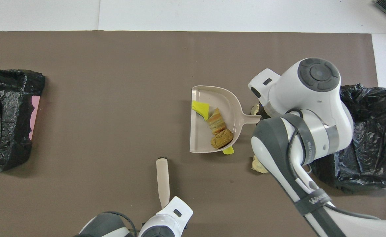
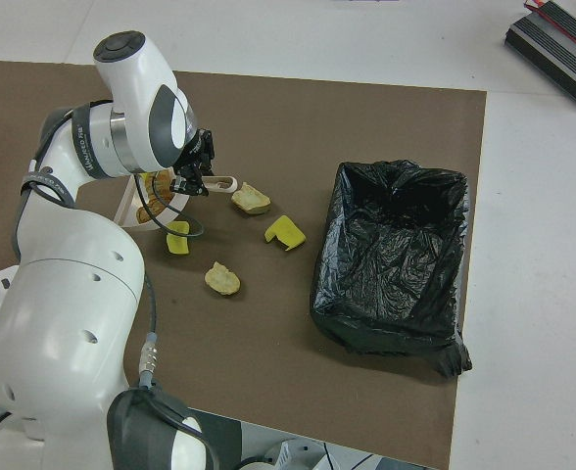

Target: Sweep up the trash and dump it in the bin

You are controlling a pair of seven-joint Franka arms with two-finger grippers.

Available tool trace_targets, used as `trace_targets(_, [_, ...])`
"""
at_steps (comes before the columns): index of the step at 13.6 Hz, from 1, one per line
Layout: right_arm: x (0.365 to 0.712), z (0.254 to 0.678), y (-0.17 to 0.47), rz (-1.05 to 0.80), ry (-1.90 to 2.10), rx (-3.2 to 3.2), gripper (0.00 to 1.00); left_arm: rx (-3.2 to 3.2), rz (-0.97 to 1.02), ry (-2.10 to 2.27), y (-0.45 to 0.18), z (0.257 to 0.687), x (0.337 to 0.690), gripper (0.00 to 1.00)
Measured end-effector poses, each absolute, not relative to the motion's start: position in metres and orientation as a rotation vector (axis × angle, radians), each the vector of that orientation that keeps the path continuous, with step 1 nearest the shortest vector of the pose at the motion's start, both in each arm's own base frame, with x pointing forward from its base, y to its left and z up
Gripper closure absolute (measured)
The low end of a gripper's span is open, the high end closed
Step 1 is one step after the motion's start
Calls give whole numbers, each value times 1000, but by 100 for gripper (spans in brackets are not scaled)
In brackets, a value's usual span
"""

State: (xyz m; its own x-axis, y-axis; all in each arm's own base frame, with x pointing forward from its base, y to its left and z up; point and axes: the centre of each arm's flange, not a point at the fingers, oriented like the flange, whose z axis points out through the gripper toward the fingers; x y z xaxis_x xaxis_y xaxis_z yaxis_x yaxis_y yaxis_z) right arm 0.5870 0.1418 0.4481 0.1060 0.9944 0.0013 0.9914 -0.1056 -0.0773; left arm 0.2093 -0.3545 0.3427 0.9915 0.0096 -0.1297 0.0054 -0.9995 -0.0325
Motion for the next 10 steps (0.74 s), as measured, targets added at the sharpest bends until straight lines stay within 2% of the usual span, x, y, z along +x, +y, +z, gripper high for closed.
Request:
trace_targets(7, [608,494,1,27,-1997,-2358,67,-3114,221,-1,-352,335,197,73])
trace_targets(8, [607,499,-19,15,-2004,-2360,67,-3110,228,13,-351,334,198,69])
trace_targets(10, [603,507,-63,7,-2029,-2357,67,-3104,245,30,-349,333,201,49])
